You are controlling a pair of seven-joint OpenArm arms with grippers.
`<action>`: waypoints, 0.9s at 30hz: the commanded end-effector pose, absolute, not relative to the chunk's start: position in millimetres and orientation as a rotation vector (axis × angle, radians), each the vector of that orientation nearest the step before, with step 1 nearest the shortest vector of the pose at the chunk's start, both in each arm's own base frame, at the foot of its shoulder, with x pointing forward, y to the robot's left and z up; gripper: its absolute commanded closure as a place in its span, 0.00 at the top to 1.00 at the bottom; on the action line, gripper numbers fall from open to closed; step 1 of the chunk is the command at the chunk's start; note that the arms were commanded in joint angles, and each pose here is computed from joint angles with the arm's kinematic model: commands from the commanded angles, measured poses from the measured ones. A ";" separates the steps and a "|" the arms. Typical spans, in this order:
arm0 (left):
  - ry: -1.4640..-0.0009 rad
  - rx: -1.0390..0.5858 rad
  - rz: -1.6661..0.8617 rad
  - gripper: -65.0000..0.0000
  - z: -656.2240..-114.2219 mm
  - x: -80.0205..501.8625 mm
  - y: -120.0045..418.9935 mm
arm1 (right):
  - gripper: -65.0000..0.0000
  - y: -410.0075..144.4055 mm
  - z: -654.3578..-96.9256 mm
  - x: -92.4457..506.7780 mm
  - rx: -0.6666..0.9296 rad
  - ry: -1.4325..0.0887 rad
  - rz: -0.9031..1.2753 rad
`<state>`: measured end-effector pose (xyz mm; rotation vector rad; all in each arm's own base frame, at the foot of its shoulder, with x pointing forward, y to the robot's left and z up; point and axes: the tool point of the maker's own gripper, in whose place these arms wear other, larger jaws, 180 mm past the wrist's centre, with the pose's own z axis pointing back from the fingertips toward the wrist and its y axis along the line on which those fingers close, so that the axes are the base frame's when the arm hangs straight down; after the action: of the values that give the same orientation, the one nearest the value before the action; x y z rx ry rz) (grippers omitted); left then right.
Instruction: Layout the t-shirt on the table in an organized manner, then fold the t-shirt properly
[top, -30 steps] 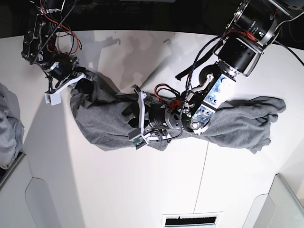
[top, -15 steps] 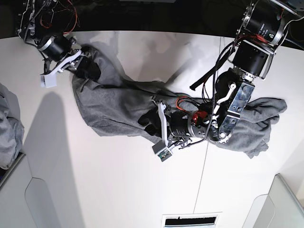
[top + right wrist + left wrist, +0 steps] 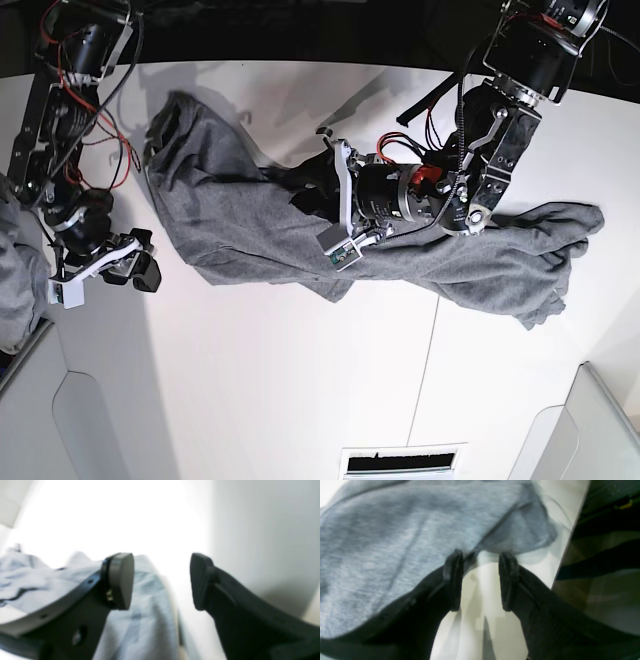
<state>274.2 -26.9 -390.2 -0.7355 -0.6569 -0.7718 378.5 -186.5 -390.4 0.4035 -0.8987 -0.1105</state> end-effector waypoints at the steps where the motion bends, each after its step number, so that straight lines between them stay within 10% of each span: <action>1: -0.708 -0.753 -0.763 0.40 -376.2 281.1 -30.3 | 0.54 -194.7 -380.3 392.6 0.404 -0.933 -0.107; 11: -0.606 -0.812 -0.702 0.40 -404.1 231.3 -39.4 | 0.51 -161.7 -425.3 377.3 0.488 -0.753 -0.025; 18: -0.562 -0.916 -0.628 0.40 -409.9 193.5 -70.2 | 0.00 -138.3 -430.6 372.9 0.504 -0.712 0.047; 27: -0.559 -0.926 -0.633 0.40 -409.7 188.0 -79.0 | 0.00 -133.4 -393.1 388.8 0.577 -0.832 0.053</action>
<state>181.0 -73.8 -422.4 -0.8926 -0.5138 -0.6330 371.0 -129.4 -416.8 0.5643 -0.7505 0.0449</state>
